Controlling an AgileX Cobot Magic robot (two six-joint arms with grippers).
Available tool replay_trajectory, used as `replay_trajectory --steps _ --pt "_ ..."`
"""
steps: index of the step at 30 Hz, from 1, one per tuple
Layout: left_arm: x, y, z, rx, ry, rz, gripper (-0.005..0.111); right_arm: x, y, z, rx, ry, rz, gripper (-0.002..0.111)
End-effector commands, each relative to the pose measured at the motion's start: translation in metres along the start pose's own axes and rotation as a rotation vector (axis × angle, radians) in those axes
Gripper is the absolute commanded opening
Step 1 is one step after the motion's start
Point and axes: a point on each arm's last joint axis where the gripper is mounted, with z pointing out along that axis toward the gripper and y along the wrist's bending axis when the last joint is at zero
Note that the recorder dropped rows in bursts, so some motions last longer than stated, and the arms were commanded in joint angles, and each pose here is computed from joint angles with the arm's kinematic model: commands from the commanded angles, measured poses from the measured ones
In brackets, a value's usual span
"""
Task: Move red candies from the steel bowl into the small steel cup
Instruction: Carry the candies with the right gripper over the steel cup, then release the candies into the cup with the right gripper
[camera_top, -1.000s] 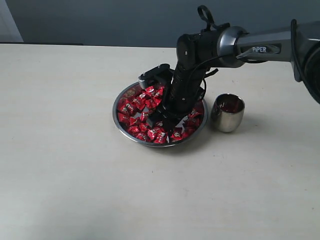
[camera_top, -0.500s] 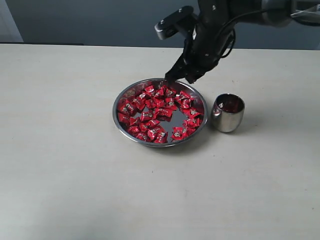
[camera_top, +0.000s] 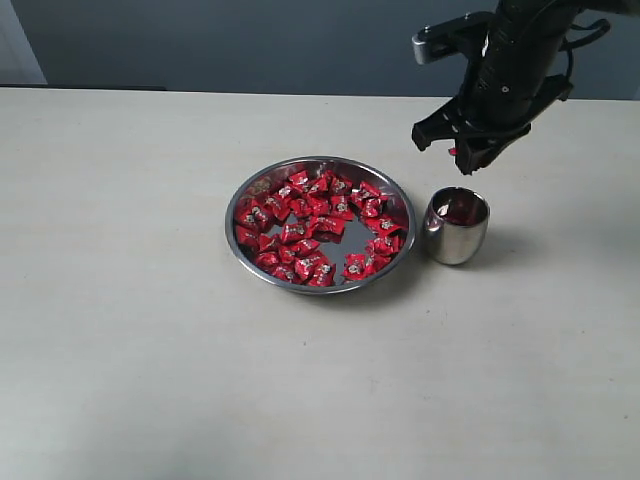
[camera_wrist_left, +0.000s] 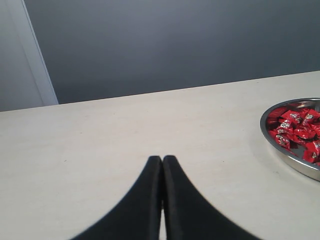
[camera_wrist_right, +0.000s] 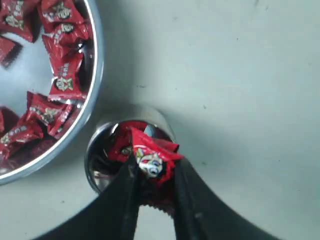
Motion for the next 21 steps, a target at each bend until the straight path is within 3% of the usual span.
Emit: replay_trajectory --steps 1,5,7,8,10,15,18,21 --pt "0.0 -0.001 0.0 0.008 -0.009 -0.007 0.0 0.005 -0.001 0.005 -0.025 0.058 -0.011 0.006" --pt "0.0 -0.001 0.0 0.008 -0.009 -0.007 0.0 0.005 0.002 0.015 -0.05 0.083 -0.023 0.006" --pt "0.0 -0.001 0.0 0.008 -0.009 -0.007 0.0 0.006 0.002 0.019 -0.053 0.105 -0.023 0.019" --pt "0.0 -0.001 0.0 0.008 -0.009 -0.007 0.0 0.006 0.002 0.019 -0.052 0.11 -0.026 0.031" --pt "0.0 -0.001 0.0 0.008 -0.009 -0.007 0.0 0.007 0.0 0.019 -0.031 0.118 -0.037 0.04" --pt "0.0 -0.001 0.0 0.008 -0.009 -0.007 0.0 0.006 0.002 0.017 -0.05 0.105 -0.026 0.04" --pt "0.0 -0.001 0.0 0.008 -0.009 -0.007 0.0 -0.005 0.03 0.012 -0.184 -0.017 -0.051 0.04" --pt "0.0 -0.001 0.0 0.008 -0.009 -0.007 0.0 -0.016 0.06 0.015 -0.267 -0.126 -0.169 0.04"
